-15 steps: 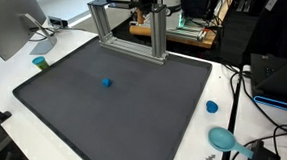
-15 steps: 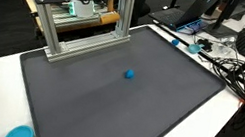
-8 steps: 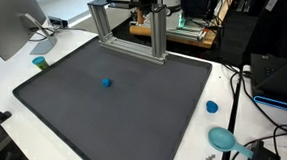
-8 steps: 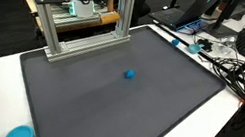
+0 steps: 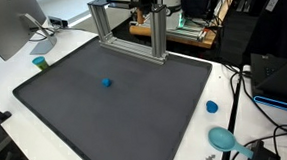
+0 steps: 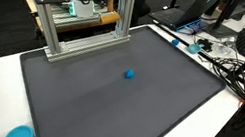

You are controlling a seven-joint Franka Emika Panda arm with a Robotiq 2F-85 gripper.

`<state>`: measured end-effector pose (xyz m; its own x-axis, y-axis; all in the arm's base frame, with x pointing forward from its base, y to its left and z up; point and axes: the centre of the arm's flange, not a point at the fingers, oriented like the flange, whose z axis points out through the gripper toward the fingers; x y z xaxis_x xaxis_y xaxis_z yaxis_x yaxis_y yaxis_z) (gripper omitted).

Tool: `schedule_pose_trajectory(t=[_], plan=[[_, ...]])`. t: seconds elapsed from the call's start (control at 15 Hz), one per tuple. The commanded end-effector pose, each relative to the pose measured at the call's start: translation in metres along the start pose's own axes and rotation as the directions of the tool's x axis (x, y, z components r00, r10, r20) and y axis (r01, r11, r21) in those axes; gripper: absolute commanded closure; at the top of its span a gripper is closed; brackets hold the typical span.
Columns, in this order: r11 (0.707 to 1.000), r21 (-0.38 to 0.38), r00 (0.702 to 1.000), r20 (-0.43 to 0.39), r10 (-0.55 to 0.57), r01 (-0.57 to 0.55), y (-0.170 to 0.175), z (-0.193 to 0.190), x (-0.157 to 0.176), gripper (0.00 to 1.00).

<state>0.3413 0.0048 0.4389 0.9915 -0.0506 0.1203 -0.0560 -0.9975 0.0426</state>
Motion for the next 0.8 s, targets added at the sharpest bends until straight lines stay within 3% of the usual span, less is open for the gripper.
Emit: schedule_pose_trajectory(t=[0.0,0.27,0.4,0.47,0.73], plan=[[0.999,0.031,0.999,-0.001,-0.036,0.036,0.0057,0.0059,-0.0069,0.35],[0.998,0.032,0.999,0.006,-0.046,0.046,0.0082,0.0059,-0.0072,0.51],[0.999,0.029,0.999,0.013,-0.04,0.04,0.0093,0.0044,-0.0078,0.48],[0.999,0.024,0.999,0.013,-0.038,0.037,0.0095,0.0034,-0.0082,0.67],[0.999,0.032,0.999,0.025,-0.023,0.022,0.0092,0.0005,-0.0081,0.67]])
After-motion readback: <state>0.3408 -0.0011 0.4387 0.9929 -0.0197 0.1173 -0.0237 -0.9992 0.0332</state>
